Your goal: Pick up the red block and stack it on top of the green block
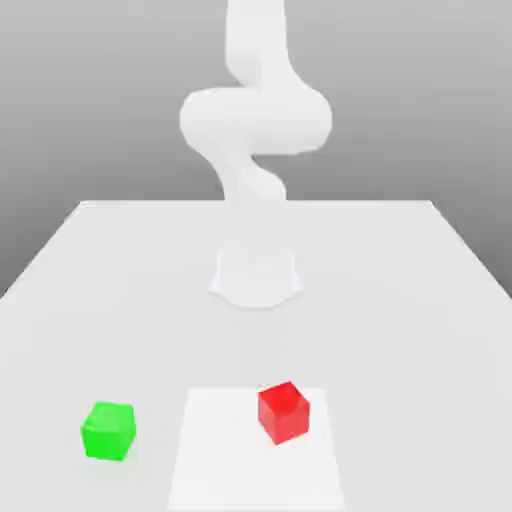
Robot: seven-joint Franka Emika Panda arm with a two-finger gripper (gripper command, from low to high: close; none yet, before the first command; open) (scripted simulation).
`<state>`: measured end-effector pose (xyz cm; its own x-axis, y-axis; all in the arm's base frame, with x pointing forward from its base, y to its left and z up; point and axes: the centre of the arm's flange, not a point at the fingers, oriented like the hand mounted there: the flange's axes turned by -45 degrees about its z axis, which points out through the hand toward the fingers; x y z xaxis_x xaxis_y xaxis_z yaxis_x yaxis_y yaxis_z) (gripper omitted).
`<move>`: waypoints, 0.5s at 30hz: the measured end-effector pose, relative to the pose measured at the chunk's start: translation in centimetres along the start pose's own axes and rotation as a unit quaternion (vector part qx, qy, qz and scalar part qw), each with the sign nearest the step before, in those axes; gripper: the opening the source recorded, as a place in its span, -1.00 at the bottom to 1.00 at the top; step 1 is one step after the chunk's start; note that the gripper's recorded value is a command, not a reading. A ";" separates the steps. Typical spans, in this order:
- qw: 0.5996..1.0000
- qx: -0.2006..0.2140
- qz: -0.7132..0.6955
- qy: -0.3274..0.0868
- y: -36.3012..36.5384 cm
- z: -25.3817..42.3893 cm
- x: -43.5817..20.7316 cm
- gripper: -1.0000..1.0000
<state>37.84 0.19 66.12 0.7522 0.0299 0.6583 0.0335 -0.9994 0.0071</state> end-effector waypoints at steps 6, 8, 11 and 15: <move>0.991 0.025 -0.064 -0.113 -1.1 14.9 -5.6 0.00; 0.985 0.034 -0.086 -0.149 -1.7 19.1 -8.4 0.00; 0.971 0.047 -0.120 -0.203 -2.5 24.6 -13.4 0.00; 0.946 0.064 -0.164 -0.273 -3.3 30.3 -21.2 0.00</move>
<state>41.68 3.38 29.34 0.9140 0.3774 0.1488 0.3775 -0.9256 0.0286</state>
